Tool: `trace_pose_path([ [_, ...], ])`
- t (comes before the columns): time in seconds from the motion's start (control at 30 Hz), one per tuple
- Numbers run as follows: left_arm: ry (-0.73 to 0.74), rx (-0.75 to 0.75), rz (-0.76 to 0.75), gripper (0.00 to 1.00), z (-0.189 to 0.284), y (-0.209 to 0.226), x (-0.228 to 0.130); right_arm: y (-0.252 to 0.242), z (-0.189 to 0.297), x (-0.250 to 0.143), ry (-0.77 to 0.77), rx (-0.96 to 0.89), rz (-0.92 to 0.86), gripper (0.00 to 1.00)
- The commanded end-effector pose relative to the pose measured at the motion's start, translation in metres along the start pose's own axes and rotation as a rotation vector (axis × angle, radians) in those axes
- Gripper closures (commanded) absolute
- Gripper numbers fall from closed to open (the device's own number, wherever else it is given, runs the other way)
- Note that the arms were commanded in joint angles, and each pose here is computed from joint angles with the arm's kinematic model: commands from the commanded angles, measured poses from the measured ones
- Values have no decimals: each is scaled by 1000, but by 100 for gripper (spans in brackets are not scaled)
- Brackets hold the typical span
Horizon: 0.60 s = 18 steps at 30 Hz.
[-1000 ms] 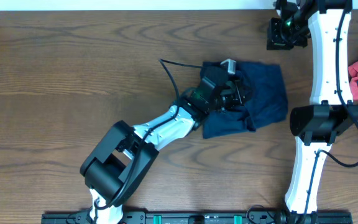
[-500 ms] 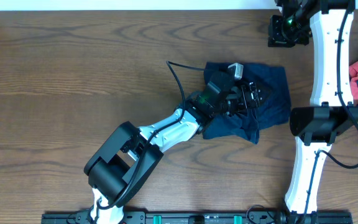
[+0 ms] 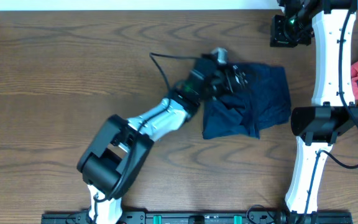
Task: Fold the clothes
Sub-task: 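Fold the left end rightward over the shorts with the left gripper, then release the shorts and pull the left gripper back left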
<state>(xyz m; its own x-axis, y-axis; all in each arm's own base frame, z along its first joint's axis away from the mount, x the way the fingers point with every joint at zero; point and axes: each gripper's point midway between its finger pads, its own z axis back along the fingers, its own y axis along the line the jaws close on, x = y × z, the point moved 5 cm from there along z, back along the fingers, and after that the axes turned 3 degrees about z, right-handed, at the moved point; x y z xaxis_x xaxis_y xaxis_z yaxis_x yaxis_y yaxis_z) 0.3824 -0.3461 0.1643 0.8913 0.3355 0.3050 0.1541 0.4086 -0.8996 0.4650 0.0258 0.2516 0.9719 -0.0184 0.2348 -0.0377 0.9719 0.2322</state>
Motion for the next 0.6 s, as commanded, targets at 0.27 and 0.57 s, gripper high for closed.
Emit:
trace_pose_path([
  [0.27, -26, 77, 53, 0, 22, 26, 47, -15, 6, 2, -18, -11, -35, 99],
  [0.57, 241, 205, 71, 5, 22, 49, -12, -16, 6, 2, -18, -11, -28, 99],
])
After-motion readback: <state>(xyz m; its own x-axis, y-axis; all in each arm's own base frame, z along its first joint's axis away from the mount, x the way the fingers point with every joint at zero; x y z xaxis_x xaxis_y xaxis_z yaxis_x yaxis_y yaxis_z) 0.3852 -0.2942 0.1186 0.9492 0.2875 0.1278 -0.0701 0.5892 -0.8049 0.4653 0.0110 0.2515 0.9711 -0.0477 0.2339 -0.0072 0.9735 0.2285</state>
